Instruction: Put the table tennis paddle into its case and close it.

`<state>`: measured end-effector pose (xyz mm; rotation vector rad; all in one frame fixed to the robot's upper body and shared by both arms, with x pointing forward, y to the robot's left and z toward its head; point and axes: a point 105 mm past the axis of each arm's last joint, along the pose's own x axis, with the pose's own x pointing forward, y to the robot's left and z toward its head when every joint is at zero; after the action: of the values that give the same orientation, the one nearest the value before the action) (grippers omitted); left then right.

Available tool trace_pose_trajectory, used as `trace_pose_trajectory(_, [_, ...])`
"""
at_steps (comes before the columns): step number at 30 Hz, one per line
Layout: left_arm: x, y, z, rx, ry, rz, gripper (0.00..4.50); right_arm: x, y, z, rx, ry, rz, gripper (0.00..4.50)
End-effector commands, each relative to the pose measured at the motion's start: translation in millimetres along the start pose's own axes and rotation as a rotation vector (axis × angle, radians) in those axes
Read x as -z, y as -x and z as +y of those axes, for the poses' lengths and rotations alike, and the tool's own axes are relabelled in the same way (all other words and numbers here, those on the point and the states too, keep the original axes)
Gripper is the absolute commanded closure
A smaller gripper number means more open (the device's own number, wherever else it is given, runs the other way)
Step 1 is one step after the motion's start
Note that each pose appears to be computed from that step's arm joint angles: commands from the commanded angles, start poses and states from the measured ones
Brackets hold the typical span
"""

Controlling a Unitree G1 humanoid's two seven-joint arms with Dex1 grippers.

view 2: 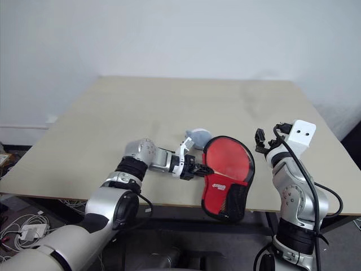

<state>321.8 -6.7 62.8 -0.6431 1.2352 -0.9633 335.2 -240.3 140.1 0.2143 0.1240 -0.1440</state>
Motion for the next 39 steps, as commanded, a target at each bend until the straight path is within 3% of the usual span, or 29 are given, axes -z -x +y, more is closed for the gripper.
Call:
trace_pose_trajectory(1, [9, 23, 7, -0.066, -0.024, 0.061, 4.46, -12, 3, 3, -0.005, 0.007, -0.053, 0.00])
trace_pose_trajectory(6, [29, 41, 24, -0.125, -0.034, 0.150, 4.46, -10, 1, 6, -0.018, 0.017, -0.045, 0.00])
trace_pose_trajectory(14, [48, 42, 30, -0.024, 0.112, 0.198, 4.46, -9, -1, 11, -0.032, 0.022, -0.042, 0.00])
trace_pose_trajectory(25, [43, 63, 41, -0.129, 0.079, 0.156, 0.96, -8, -2, 15, -0.049, 0.029, -0.039, 0.00])
trace_pose_trajectory(34, [48, 104, 29, -0.167, -0.312, 0.187, 0.96, -20, -4, 32, -0.134, 0.017, -0.077, 0.00])
trace_pose_trajectory(37, [40, 117, 35, -0.180, -0.608, 0.192, 0.96, -21, -4, 38, -0.166, 0.031, -0.073, 0.00])
trace_pose_trajectory(39, [29, 119, 28, -0.126, -0.704, 0.163, 0.96, -20, -5, 42, -0.186, 0.041, -0.067, 0.00])
